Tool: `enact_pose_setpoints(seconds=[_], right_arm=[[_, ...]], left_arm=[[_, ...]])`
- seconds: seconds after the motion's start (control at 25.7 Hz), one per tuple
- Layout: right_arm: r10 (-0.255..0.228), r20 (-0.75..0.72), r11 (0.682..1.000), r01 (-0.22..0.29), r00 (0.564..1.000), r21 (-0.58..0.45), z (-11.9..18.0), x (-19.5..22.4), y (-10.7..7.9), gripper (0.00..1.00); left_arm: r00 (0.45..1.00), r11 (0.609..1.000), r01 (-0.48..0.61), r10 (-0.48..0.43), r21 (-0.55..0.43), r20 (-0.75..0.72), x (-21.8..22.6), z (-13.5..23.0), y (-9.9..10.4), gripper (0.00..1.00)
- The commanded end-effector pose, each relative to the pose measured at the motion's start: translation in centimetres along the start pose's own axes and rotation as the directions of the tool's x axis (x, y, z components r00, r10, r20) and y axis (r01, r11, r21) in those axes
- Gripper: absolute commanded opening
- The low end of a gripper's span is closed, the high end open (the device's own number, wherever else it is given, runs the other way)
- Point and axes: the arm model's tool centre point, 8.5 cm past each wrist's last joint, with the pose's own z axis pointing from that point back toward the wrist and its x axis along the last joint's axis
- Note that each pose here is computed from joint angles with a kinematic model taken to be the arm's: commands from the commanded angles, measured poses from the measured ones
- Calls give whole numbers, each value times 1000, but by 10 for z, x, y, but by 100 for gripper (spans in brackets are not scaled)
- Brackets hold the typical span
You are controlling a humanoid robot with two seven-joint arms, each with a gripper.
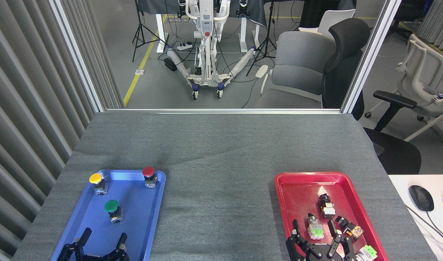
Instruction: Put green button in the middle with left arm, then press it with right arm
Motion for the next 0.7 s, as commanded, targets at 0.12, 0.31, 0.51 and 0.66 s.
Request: enact_pose_setpoints(seconds=[0.12,0.31,0.51,0.66], right_arm=[[-12,4,1000,12,1000,9,-2,3,-6,100],[-24,-10,1000,24,1000,-4,-4,5,-9,100],[-31,30,1000,31,999,-1,-1,8,-8,100],[-30,21,999,30,999,17,-1,6,-6,100]], left_arm=[[1000,999,-4,3,-35,-6,0,4,-6,100],[999,1000,-15,15,-12,31,5,2,-3,100],[999,1000,-13,13,-9,41,4,0,-3,100],[999,1000,-11,11,-10,40,3,0,-4,100]])
